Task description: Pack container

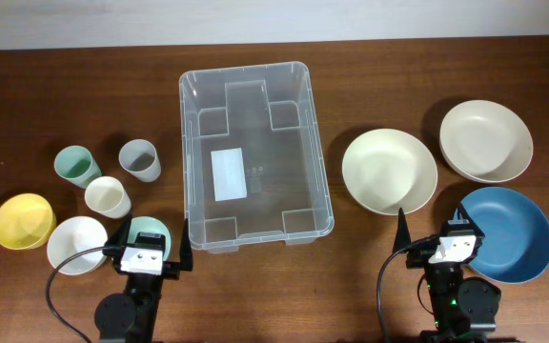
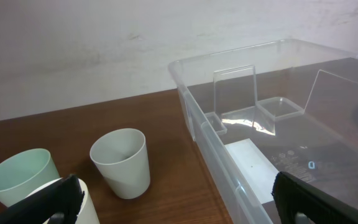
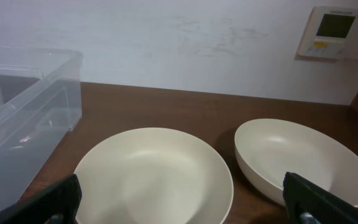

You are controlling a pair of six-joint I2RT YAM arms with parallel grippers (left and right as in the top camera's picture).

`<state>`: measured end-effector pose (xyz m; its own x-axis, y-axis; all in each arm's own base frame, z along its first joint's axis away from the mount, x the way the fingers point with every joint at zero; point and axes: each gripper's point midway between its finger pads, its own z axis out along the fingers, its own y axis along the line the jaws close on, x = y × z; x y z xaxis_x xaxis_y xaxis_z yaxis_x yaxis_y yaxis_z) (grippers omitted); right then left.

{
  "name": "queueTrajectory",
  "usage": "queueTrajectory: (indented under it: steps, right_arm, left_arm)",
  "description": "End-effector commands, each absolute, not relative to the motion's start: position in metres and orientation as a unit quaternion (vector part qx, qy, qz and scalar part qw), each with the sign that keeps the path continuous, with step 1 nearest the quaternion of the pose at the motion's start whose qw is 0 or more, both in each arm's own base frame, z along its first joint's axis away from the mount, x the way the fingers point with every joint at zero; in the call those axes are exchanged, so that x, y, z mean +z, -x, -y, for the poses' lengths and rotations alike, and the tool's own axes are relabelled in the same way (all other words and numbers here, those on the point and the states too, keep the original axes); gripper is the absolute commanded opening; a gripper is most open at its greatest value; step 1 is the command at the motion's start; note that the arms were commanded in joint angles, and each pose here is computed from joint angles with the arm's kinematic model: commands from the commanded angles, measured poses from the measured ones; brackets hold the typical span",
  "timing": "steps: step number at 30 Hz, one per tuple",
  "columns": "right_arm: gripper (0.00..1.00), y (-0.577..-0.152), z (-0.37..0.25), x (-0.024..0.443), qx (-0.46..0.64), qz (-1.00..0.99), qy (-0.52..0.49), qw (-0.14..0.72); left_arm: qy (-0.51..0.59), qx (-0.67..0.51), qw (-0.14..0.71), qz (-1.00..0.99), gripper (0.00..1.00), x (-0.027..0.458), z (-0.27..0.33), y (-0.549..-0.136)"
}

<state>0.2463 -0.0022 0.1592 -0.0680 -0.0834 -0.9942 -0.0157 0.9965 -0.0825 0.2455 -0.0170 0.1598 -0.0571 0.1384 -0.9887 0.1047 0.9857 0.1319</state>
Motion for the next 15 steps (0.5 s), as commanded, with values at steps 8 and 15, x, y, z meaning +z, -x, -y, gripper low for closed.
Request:
queueTrajectory:
  steps: [8, 15]
  right_arm:
    - [0.99, -0.246, 0.001, 0.1578, -0.023, -0.73, 0.039, 0.682]
    - [0.99, -0.246, 0.001, 0.1578, -0.023, -0.73, 0.039, 0.682]
  left_arm:
    - [-0.087, 0.021, 0.682, -0.726, 0.99, 0.1586, 0.0156, -0.2455]
    - [-0.087, 0.021, 0.682, -0.726, 0.99, 0.1586, 0.0156, -0.2455]
